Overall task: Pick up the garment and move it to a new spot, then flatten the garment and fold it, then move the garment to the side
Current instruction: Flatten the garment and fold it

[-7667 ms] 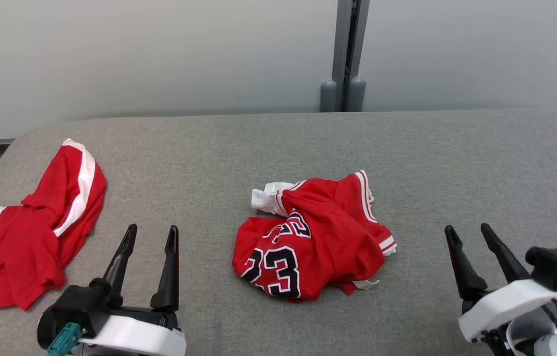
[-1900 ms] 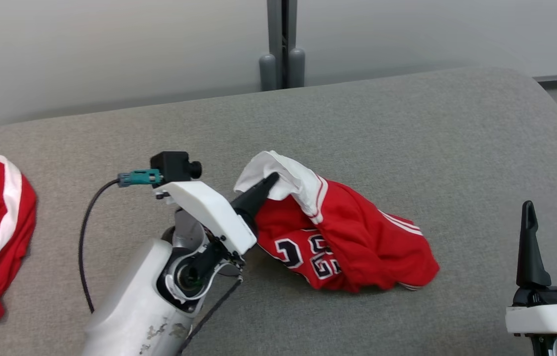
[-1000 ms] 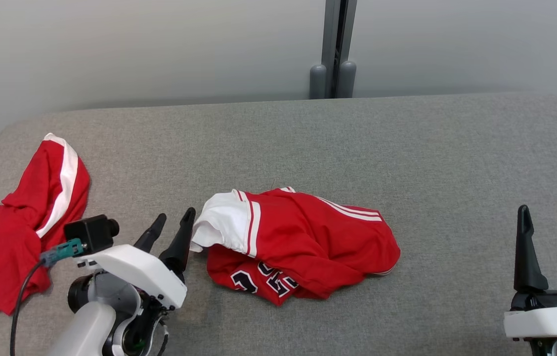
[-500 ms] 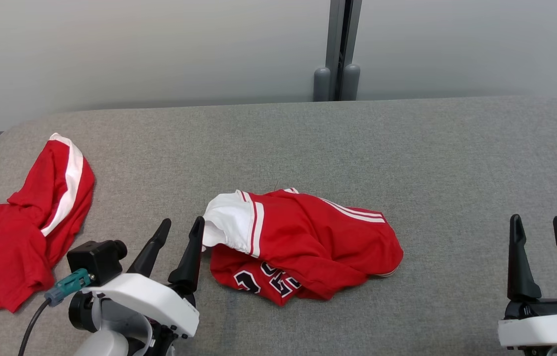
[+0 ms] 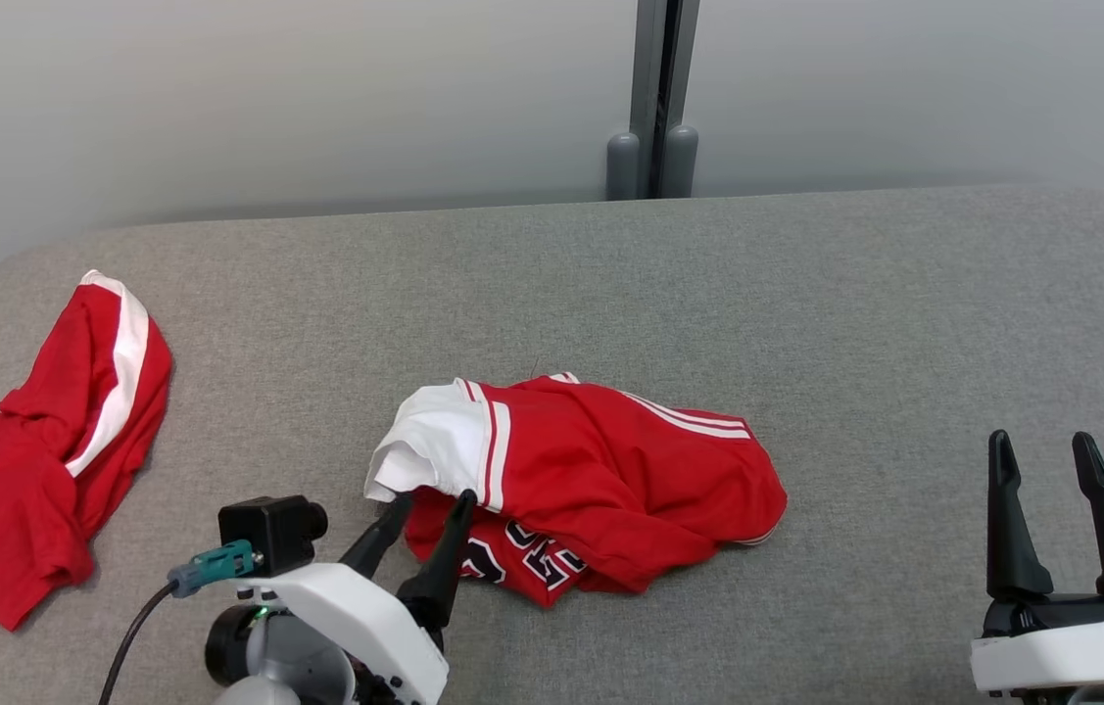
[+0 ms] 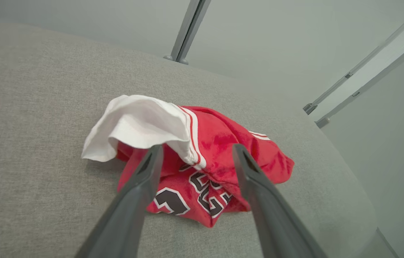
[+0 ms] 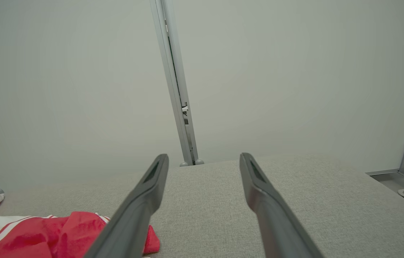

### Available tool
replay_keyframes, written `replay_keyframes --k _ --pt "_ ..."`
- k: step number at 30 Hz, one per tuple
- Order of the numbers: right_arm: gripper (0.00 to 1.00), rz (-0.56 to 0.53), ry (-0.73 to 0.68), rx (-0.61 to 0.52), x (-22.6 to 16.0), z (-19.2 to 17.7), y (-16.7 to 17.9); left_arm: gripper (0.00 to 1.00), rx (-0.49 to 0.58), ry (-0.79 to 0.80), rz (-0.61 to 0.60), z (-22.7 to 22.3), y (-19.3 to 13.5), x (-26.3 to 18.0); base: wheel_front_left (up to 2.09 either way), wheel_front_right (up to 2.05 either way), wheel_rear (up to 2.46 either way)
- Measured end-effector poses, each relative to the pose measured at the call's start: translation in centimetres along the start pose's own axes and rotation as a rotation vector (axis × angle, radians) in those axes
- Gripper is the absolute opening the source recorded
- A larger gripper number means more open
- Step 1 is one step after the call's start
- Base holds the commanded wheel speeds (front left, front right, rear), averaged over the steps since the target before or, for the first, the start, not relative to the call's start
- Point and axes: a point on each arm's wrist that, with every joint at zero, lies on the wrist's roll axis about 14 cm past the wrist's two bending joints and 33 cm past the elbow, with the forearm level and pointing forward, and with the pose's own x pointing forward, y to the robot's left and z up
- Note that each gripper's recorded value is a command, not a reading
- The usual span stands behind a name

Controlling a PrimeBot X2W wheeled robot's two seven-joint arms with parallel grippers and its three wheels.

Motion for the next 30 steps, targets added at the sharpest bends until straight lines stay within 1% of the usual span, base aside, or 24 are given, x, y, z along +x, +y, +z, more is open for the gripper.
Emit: replay_keyframes --k 2,6,9,12,15,16,17,18,23,30 --pt "1.00 -0.001 0.003 0.001 -0.1 -0.1 0.0 1.00 -0.072 0.015 -0.006 -0.4 -0.5 0.4 0.00 0.00 0.00" --pt "1.00 -0.003 0.005 0.004 -0.1 -0.1 -0.1 1.00 -0.127 0.116 -0.001 -2.6 -0.6 1.1 0.00 0.00 0.00" --pt "1.00 -0.010 0.006 0.004 -0.1 -0.2 -0.3 1.00 -0.172 0.180 -0.021 -3.8 -1.4 2.0 0.00 0.00 0.00" --pt "1.00 -0.029 0.012 0.002 -0.3 -0.4 -0.9 1.00 -0.236 0.246 -0.026 -4.8 -1.8 3.1 0.00 0.00 0.00" --pt "1.00 -0.047 0.012 0.004 -0.4 -0.4 -1.4 1.00 -0.235 0.256 0.004 -4.7 -0.9 4.3 0.00 0.00 0.00" --pt "1.00 -0.056 0.012 0.003 -0.5 -0.4 -1.7 0.89 -0.221 0.250 -0.001 -4.2 -1.0 4.8 0.00 0.00 0.00" --pt "1.00 -0.066 0.011 0.001 -0.6 -0.4 -2.0 0.27 -0.215 0.234 -0.007 -3.6 -1.1 5.3 0.00 0.00 0.00" --pt "1.00 -0.078 0.013 -0.001 -0.7 -0.5 -2.4 0.00 -0.212 0.219 -0.021 -3.0 -1.4 5.8 0.00 0.00 0.00" --pt "1.00 -0.099 0.019 -0.002 -1.0 -0.8 -3.0 0.00 -0.170 0.175 -0.101 -0.9 -3.3 6.6 0.00 0.00 0.00" --pt "1.00 -0.098 0.004 0.012 -0.9 -0.6 -2.8 0.00 -0.083 0.015 -0.272 5.1 -9.2 7.3 0.00 0.00 0.00"
